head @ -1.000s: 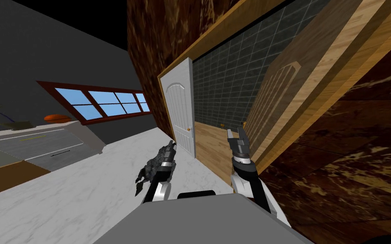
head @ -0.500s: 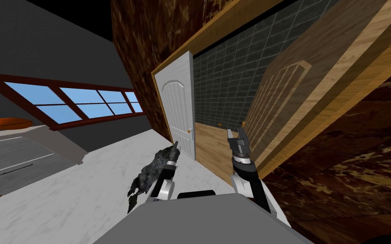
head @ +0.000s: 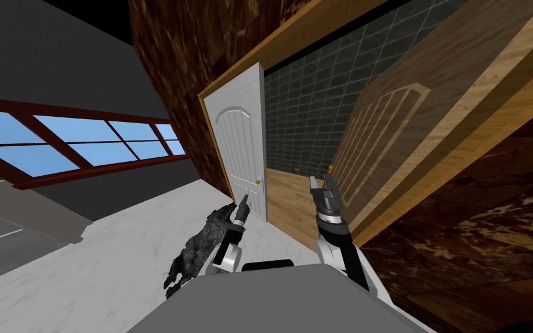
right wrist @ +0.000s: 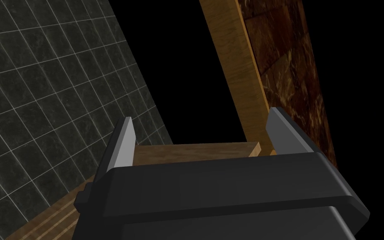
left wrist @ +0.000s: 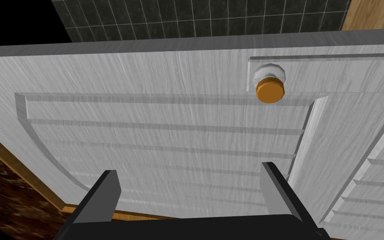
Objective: Push the door open
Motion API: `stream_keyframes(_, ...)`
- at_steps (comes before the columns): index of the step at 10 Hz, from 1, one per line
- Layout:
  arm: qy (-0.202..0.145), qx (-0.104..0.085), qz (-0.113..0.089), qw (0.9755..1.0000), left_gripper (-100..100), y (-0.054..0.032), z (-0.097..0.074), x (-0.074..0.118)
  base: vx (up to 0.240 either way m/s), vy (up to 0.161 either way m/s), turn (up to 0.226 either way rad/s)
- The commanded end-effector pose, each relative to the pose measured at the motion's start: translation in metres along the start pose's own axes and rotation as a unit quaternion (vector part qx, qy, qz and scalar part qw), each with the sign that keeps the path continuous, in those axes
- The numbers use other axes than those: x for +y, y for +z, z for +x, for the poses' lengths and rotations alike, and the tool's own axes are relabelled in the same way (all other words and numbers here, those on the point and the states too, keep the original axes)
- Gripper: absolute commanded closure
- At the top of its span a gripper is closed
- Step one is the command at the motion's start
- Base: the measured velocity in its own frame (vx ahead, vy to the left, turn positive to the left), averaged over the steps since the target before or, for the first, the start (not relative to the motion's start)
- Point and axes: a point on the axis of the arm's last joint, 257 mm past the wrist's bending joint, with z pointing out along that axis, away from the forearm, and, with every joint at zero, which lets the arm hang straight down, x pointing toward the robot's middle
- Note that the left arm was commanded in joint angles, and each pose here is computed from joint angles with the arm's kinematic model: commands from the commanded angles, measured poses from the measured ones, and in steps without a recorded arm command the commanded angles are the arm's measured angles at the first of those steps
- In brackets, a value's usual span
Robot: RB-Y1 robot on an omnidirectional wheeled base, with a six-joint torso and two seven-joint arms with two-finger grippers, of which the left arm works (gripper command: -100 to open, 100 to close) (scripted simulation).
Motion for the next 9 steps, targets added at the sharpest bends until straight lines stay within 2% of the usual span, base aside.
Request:
stream_keyframes(1,-0.002,0.008,-0.008,0.9999,-100,0.0026,0.005,0.009,0.078,0.093,-0.085)
stream_keyframes(3,-0.004,0.025,-0.028,0.9993,-100,0.0059,0.018,0.027,0.116,0.108,-0.178)
stream_keyframes(7,-0.005,0.044,-0.050,0.9978,-100,0.0086,0.033,0.048,0.112,0.139,-0.098)
stream_keyframes(9,-0.005,0.057,-0.065,0.9962,-100,0.0096,0.043,0.062,0.079,0.125,-0.121)
